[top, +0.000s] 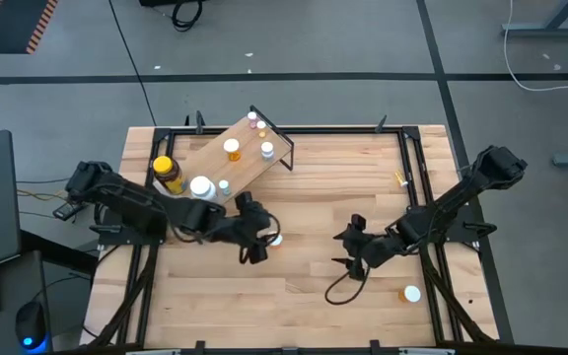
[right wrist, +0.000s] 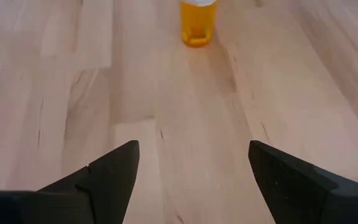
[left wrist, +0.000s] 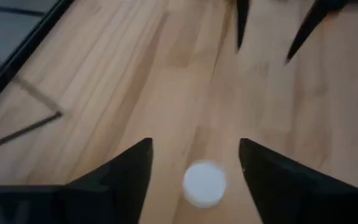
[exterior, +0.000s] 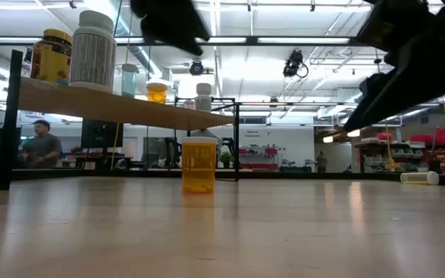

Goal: Pick and place medicine bottles onto shelf by color
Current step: Put the top orange pill bottle on the shelf

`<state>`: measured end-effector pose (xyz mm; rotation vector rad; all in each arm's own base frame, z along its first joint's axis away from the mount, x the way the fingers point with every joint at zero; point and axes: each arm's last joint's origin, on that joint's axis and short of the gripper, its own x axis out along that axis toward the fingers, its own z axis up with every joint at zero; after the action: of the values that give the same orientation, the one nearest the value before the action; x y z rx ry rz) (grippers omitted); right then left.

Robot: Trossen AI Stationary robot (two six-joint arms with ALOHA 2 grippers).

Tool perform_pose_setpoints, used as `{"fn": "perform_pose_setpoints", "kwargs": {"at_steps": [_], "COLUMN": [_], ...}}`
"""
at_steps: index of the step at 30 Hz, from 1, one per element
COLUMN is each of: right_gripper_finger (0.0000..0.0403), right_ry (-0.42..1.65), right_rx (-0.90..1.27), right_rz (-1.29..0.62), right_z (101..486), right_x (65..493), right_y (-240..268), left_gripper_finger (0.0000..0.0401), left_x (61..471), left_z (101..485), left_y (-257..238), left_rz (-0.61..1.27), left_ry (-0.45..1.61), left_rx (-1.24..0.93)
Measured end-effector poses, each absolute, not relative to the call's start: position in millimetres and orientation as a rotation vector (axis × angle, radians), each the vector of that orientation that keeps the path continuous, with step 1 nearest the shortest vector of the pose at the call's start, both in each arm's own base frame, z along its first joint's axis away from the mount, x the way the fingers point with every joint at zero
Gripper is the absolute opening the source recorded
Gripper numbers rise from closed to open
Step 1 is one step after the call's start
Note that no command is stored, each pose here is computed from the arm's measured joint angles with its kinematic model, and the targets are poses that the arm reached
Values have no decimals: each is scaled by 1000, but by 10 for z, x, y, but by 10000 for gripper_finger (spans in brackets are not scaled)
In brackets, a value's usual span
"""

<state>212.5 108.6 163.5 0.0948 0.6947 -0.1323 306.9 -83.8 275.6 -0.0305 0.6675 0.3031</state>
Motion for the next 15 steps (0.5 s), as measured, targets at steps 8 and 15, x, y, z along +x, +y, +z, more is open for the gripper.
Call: {"fn": "perform_pose_setpoints", "kwargs": {"at_steps": [8, 15], "right_gripper_finger": [310, 310], "right_ry": [707, 677], "right_rx": [-73, -189], "right_rz": [-155, -280], "right_z": [1542, 1442], "right_x": [2070, 1998], "right_y": [1020, 930], "left_gripper_finger": [329, 336], "left_x": [3490, 3874], "left_z": [2911, 2699], "left_y": [-667, -521], "left_rz": [365, 377], "left_ry": [853, 1177], "left_rx": [-53, -176]}}
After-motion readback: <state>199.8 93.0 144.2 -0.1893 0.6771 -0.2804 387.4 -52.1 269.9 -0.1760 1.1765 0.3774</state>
